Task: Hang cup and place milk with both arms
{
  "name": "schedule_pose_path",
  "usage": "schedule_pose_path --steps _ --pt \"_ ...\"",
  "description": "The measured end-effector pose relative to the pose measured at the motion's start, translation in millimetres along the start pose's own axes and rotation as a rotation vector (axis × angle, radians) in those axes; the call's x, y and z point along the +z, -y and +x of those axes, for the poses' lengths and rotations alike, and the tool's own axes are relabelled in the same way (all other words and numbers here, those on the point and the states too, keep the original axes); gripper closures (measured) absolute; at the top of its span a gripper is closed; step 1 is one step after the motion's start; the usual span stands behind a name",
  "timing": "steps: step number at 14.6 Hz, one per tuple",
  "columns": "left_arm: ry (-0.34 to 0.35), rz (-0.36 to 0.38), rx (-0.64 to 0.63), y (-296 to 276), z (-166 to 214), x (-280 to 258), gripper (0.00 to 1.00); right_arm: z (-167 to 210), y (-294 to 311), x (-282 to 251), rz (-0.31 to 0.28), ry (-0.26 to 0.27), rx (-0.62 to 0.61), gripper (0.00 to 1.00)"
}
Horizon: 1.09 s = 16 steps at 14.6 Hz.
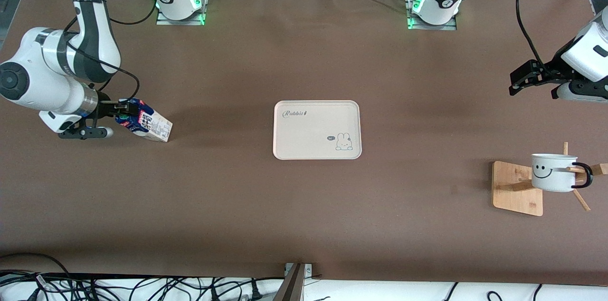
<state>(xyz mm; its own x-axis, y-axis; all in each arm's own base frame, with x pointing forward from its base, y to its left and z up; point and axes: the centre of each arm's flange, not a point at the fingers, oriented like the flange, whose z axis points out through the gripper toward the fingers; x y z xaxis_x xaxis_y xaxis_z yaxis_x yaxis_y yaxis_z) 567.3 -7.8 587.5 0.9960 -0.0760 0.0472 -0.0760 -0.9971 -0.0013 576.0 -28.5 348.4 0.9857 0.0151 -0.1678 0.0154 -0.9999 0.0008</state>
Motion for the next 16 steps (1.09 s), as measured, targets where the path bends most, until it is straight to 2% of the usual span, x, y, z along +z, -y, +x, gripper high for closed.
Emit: schedule_pose_path --steps 1,5,8,9,13,16 --pt "0.003 0.0 -0.002 1 0 1 0.0 0 -8 -8 0.004 -0.002 0.013 0.01" --pt "0.019 -0.001 -0.008 5 0 6 0.0 -2 -32 -73 0.04 0.006 0.029 0.0" --pt "0.022 -0.001 -0.011 6 0 7 0.0 -5 -39 -117 0.119 0.022 0.055 0.0" --pt "0.023 -0.001 -0.01 6 0 7 0.0 -4 -42 -125 0.128 0.021 0.058 0.0" --pt "0.023 -0.001 -0.01 6 1 7 0.0 -5 -35 -162 0.122 0.035 0.036 0.0" --pt "0.023 -0.001 -0.009 5 1 7 0.0 -8 -27 -199 0.11 0.008 0.023 0.0"
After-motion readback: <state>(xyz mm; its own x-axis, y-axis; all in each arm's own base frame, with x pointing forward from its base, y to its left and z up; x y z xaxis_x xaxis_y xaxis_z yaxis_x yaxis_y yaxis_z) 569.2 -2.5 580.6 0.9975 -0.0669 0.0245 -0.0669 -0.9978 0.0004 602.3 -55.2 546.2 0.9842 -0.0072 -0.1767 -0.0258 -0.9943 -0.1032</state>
